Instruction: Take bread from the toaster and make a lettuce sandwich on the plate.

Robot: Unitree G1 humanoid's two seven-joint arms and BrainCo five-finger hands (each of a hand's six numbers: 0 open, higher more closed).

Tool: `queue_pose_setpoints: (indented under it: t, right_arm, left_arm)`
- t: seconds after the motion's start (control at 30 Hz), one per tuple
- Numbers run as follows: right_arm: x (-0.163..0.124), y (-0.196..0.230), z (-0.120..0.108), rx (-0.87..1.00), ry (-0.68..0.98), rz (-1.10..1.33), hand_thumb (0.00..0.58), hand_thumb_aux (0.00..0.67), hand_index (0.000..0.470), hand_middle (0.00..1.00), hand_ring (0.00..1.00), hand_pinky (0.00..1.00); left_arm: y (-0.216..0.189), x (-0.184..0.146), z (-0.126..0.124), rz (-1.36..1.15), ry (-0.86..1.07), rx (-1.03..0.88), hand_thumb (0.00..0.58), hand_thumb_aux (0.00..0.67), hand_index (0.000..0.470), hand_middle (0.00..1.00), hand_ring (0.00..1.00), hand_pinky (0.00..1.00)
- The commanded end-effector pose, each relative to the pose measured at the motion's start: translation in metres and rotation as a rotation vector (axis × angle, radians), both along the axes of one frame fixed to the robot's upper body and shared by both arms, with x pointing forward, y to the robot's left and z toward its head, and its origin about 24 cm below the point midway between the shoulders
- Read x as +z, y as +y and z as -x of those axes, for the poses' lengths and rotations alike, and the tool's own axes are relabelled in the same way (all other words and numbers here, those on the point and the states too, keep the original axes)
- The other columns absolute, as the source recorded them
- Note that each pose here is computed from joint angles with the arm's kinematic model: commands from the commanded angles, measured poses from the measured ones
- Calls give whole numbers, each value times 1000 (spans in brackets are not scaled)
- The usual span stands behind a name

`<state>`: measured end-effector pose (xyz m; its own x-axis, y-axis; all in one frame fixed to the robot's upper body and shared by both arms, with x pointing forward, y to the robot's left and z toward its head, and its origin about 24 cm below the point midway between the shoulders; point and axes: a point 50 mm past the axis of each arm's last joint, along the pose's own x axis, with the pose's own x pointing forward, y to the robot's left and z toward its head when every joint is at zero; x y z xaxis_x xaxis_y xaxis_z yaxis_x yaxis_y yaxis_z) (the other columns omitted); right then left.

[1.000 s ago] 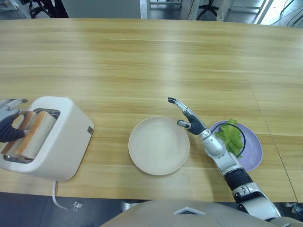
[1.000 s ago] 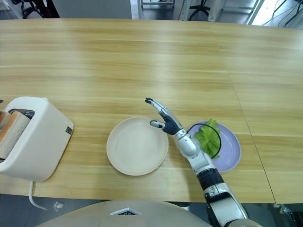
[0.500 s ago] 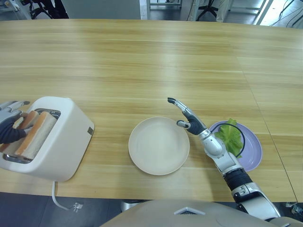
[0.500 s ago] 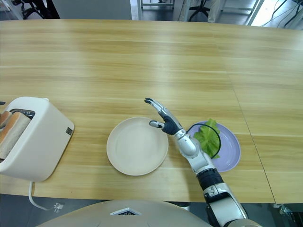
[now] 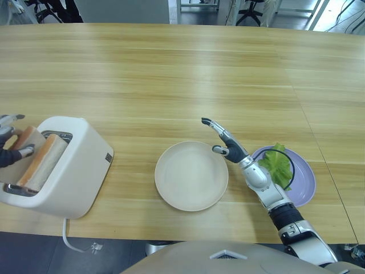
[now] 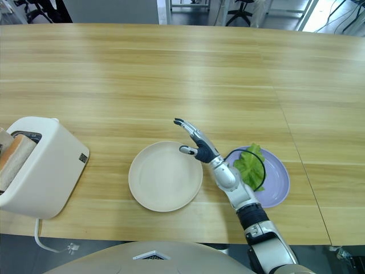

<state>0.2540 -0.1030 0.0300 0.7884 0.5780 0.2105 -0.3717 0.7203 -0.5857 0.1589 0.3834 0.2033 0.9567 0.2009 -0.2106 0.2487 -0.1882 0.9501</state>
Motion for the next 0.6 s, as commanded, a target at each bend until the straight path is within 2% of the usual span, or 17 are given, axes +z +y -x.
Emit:
queue_pose_setpoints:
  t: [0.03, 0.37, 0.6]
  right_arm:
    - [-2, 1, -1, 2, 7, 13, 0, 0, 0, 0, 0, 0]
    - [-3, 2, 0, -1, 8, 10, 0, 0, 0, 0, 0, 0]
    - [-4, 2, 0, -3, 8, 6, 0, 0, 0, 0, 0, 0]
  left_arm:
    - [1, 13, 3, -19, -34, 5, 580, 670, 460, 0, 0, 0]
    - [-7, 32, -1, -19, -104, -65, 580, 670, 460, 0, 0, 0]
    - [-11, 51, -4, -114, -198, -106, 580, 670, 460, 0, 0, 0]
